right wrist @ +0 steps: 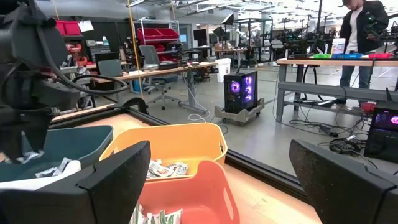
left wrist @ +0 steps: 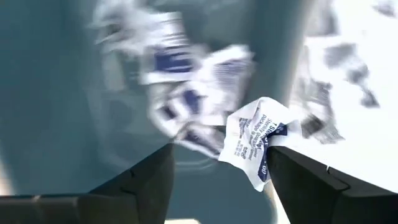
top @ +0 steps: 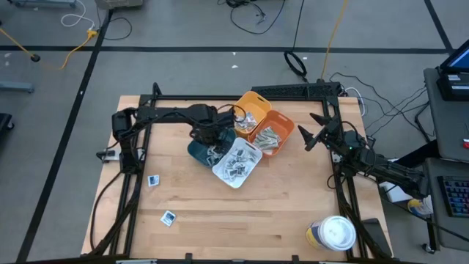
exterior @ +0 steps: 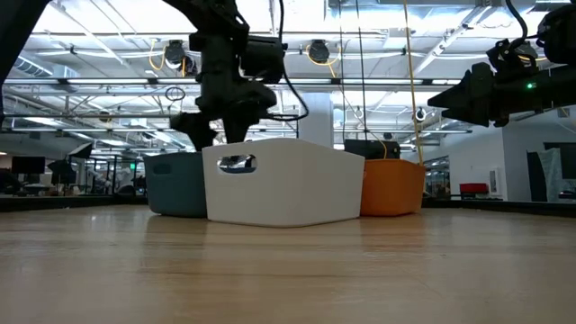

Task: Pick & Place First Aid Supplies
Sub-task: Put the blue alcohol pad into the blue bin

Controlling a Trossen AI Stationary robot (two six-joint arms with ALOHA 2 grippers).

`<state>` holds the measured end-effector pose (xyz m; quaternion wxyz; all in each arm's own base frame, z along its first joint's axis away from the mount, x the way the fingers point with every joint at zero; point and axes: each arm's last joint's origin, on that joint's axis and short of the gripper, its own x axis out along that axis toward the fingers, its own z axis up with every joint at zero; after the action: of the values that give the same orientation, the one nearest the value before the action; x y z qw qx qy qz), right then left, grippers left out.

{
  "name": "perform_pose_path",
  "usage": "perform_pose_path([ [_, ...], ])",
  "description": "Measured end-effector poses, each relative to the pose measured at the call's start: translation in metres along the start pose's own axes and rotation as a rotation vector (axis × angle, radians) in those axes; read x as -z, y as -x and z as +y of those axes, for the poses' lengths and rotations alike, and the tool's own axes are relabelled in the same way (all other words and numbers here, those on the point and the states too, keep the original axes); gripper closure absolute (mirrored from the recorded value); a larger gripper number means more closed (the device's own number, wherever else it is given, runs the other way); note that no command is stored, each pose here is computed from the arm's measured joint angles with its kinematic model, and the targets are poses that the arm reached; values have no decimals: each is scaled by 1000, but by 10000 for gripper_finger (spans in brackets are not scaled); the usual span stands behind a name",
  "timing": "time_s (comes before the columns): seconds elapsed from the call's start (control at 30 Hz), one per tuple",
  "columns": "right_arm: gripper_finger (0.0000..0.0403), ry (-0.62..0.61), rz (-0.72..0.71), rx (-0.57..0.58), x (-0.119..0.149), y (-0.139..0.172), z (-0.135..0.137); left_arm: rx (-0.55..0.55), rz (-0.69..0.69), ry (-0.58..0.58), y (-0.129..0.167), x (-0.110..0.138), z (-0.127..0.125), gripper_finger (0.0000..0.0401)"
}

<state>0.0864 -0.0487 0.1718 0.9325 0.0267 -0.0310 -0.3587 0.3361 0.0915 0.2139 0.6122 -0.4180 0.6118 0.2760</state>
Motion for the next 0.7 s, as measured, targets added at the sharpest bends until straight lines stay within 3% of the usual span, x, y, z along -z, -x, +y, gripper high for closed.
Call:
perform_pose_path([
  [0.07, 26, 0, 0, 0, 0, 0, 0, 43, 3, -112, 0, -1, -3, 142],
  [0.17, 26, 0, 0, 0, 0, 0, 0, 22, 9, -300, -2, 6, -7, 143],
  [0.33, 26, 0, 0, 0, 0, 0, 0, -205, 7, -481, -3, 17, -3, 162],
  [0.4, 26, 0, 0, 0, 0, 0, 0, -229, 20, -555, -3, 19, -2, 171],
  [0.5, 26, 0, 0, 0, 0, 0, 0, -184, 61, -587, -3, 22, -4, 181],
  [0.6, 26, 0, 0, 0, 0, 0, 0, -102, 117, -569, -4, 26, -6, 184],
  [0.7, 26, 0, 0, 0, 0, 0, 0, -86, 128, -546, -4, 26, -7, 185],
])
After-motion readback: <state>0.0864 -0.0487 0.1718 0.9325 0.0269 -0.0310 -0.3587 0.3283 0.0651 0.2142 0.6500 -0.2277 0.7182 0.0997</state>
